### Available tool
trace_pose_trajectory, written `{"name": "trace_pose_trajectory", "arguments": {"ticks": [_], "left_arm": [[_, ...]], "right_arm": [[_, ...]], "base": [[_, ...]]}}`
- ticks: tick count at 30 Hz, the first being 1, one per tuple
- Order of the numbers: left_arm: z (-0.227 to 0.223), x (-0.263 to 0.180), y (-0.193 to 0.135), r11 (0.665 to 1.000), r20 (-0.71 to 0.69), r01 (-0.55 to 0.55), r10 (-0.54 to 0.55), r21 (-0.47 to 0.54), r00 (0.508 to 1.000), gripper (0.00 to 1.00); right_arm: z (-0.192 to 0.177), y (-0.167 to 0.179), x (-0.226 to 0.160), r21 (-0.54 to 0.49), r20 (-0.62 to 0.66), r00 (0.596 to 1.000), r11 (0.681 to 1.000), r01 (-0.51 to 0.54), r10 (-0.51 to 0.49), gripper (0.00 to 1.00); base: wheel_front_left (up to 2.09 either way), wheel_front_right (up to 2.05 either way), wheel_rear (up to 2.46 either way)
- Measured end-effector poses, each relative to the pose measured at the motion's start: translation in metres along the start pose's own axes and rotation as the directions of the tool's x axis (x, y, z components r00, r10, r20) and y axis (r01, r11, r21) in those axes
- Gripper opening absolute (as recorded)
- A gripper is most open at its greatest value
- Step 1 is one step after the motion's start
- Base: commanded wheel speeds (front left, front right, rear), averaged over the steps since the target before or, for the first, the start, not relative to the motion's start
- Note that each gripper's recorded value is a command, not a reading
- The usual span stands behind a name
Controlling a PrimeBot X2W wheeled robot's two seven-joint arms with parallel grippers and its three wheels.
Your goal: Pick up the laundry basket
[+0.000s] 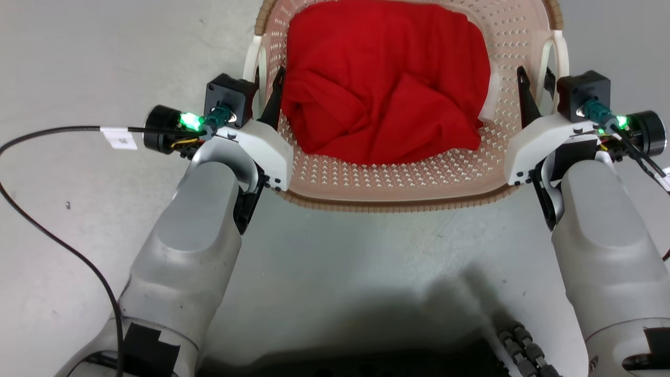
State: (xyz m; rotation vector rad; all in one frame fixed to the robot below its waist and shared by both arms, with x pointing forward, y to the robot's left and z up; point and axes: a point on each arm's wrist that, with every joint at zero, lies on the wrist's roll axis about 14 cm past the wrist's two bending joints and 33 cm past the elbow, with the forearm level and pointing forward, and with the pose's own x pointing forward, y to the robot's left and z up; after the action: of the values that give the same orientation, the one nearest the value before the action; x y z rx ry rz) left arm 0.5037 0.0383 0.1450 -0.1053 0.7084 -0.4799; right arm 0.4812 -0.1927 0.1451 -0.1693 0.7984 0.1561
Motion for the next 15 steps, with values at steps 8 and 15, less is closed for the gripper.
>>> {"name": "trace_pose_trajectory", "arguments": {"ticks": [8,15], "left_arm": [[0.026,-0.029,-0.003,0.999,0.026,-0.029,0.03,-0.017,0.999,0.0],[0.045,-0.08,-0.004,0.995,0.03,-0.089,0.091,-0.04,0.995,0.0]], "right_arm": [[0.023,0.005,-0.025,-0.022,0.033,0.999,1.0,-0.016,0.016,0.0],[0.054,0.022,-0.062,-0.063,0.082,0.995,0.996,-0.058,0.063,0.0]], "base": [[0.0,0.0,0.0],[0.0,0.0,0.0]]}}
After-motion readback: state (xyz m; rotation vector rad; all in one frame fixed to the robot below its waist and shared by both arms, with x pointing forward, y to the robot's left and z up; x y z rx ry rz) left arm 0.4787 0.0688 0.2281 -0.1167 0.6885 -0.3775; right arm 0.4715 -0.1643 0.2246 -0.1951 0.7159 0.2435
